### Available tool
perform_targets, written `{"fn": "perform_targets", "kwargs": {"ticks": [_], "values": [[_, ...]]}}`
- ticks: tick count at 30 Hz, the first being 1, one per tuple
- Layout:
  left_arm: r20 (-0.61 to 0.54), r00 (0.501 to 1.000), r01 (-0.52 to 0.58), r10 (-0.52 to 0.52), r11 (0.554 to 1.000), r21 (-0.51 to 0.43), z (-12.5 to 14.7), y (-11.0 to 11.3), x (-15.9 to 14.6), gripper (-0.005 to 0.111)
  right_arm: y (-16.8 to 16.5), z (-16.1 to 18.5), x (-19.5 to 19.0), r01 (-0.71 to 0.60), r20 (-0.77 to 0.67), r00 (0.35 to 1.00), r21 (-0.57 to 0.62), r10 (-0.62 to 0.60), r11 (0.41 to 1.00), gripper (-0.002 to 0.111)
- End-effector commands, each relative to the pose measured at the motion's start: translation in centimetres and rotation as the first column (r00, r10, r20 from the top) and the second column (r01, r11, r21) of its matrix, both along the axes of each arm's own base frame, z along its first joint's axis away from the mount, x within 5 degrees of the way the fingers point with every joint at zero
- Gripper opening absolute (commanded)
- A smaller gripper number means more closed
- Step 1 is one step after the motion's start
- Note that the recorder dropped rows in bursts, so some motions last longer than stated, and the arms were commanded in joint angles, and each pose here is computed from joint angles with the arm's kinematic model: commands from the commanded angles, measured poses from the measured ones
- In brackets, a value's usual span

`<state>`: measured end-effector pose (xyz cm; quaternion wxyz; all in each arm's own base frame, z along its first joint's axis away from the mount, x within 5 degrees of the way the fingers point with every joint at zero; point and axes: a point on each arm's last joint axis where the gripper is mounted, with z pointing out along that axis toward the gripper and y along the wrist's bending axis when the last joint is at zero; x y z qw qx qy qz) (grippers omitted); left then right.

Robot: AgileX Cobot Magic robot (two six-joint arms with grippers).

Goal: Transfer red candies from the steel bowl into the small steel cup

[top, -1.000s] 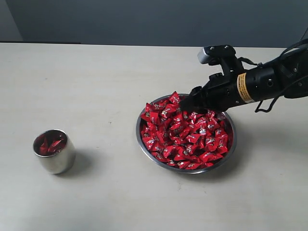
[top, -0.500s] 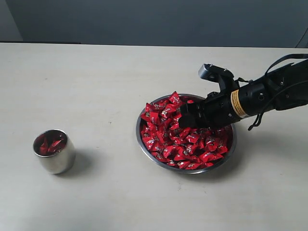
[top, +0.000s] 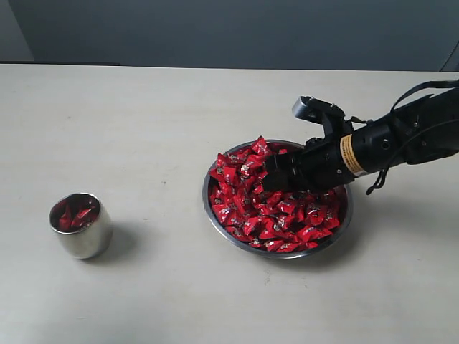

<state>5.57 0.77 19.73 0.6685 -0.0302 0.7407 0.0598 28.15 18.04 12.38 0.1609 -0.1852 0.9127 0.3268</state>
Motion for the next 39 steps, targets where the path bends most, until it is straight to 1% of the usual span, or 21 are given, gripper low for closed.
{"fn": "perform_targets", "kwargs": {"ticks": [1, 12, 19, 23, 26, 31, 34, 39], "values": [[0.007, 1.0, 0.0, 0.0, 1.0, 0.001, 0.0, 0.0, 0.0, 0.0, 1.4, 0.3, 0.0, -0.015, 0.035, 0.999, -0.015, 0.016, 1.0, 0.038], [0.007, 1.0, 0.0, 0.0, 1.0, 0.001, 0.0, 0.0, 0.0, 0.0, 1.4, -0.1, 0.5, 0.02, 0.059, 0.998, -0.053, -0.017, 0.998, 0.038], [0.004, 1.0, -0.001, 0.001, 1.0, 0.0, -0.1, 0.0, 0.0, 0.0, 1.3, -1.4, 0.5, 0.033, 0.013, 0.999, -0.068, -0.032, 0.997, 0.038], [0.004, 1.0, -0.001, 0.001, 1.0, 0.0, -0.1, 0.0, 0.0, 0.0, 1.4, -1.6, 0.5, 0.033, 0.009, 0.999, -0.071, -0.032, 0.997, 0.038], [0.004, 1.0, -0.001, 0.001, 1.0, 0.0, -0.1, 0.0, 0.0, 0.0, 1.7, -1.3, 0.9, 0.029, 0.015, 0.999, -0.053, -0.029, 0.998, 0.038], [0.004, 1.0, -0.001, 0.001, 1.0, 0.0, -0.1, 0.0, 0.0, 0.0, 2.6, -1.5, 1.7, 0.047, -0.054, 0.997, 0.001, -0.047, 0.999, 0.038], [0.004, 1.0, -0.001, 0.001, 1.0, 0.0, -0.1, 0.0, 0.0, 0.0, 2.7, -2.6, 1.5, 0.037, -0.097, 0.995, -0.001, -0.037, 0.999, 0.038], [0.004, 1.0, -0.001, 0.001, 1.0, 0.0, -0.1, 0.0, 0.0, 0.0, 2.8, -2.9, 1.4, 0.029, -0.113, 0.993, 0.005, -0.028, 1.0, 0.038]]}}
